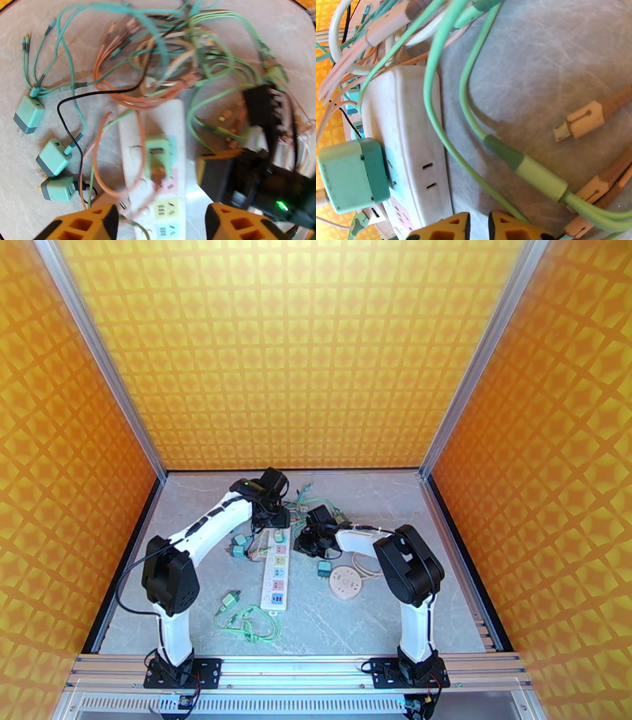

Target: Pull the plug off the socket

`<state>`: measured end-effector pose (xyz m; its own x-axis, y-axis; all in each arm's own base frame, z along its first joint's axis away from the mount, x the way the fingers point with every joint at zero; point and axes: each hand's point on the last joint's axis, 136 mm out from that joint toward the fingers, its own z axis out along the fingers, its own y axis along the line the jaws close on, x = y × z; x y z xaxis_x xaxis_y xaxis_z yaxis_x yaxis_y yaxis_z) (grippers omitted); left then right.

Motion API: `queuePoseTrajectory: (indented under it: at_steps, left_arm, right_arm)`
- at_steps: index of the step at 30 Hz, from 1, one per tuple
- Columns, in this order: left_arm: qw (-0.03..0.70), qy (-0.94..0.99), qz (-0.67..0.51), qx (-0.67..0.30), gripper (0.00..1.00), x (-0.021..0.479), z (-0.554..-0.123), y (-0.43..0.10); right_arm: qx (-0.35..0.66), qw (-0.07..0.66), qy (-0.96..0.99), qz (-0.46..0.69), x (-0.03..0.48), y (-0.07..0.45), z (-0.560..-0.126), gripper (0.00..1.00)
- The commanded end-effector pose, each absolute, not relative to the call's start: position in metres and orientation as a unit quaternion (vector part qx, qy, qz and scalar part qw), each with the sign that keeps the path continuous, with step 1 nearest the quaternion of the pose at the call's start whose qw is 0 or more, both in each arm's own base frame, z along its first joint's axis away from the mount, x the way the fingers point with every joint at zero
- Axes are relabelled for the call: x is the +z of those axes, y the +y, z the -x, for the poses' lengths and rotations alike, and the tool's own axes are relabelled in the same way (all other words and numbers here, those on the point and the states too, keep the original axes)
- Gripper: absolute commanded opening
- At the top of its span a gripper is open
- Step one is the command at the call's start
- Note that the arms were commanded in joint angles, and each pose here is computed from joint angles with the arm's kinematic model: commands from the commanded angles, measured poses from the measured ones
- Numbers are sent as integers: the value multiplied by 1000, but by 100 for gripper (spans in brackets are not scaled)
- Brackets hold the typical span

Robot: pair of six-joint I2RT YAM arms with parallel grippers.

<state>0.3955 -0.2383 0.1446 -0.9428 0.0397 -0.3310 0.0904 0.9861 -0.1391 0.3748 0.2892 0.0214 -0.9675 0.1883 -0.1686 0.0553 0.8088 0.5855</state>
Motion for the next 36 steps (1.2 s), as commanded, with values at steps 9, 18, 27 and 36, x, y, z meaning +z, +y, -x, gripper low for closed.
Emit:
queuePoseTrajectory:
  at_steps: [9, 18, 27, 36]
  left_arm:
    - [88, 994, -12, -70, 52, 104, -381, -235]
    - [73, 997, 18, -19, 54, 105, -373, -213]
    - [73, 997, 6, -36, 47, 100, -365, -219]
    - [111, 991, -5, -72, 42, 101, -395, -243]
  right_arm:
    - [278, 98, 953, -67, 10, 278, -366, 21]
    - [278, 98, 953, -66, 10, 278, -365, 21]
    - [281, 99, 952, -66, 10, 280, -367, 21]
    - [277, 98, 954, -61, 12, 279, -367, 21]
